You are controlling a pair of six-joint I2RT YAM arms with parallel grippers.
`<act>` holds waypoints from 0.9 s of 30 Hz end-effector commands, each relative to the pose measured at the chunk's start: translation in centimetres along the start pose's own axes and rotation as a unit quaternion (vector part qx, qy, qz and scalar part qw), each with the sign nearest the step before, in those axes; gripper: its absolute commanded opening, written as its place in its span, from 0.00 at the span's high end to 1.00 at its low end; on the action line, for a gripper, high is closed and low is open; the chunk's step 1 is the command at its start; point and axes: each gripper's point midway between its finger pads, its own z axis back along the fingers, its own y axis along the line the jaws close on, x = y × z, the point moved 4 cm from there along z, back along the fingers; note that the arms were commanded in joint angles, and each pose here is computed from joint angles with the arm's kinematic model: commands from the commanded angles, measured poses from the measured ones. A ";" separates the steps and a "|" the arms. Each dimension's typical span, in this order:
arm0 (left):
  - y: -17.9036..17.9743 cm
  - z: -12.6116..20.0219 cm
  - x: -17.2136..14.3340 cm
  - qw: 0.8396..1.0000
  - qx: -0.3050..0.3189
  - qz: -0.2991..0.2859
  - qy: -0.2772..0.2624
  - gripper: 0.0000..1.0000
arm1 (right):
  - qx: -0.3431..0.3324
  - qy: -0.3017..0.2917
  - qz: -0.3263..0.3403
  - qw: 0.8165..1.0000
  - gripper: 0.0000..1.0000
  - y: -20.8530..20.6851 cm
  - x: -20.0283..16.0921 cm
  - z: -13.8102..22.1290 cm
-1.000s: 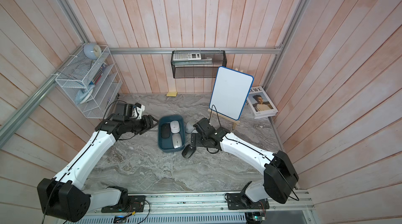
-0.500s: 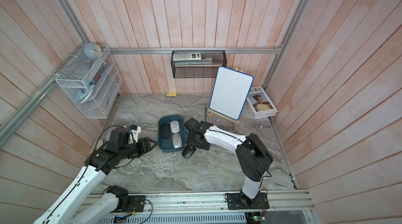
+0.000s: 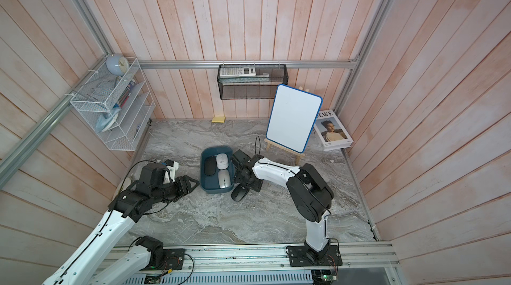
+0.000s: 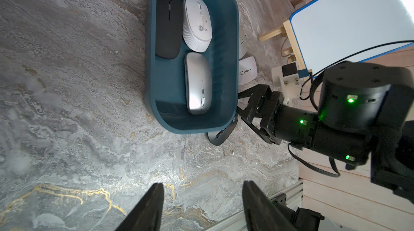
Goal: Put the mouse in the storage box
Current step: Adjust the storage box at the center of the board, then pick up the mouse from the center of the board.
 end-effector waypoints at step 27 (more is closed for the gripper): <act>1.3 -0.9 -0.7 1.000 0.023 -0.007 0.016 0.39 | -0.076 0.014 0.081 0.994 0.24 -0.1 -3.7 -1.4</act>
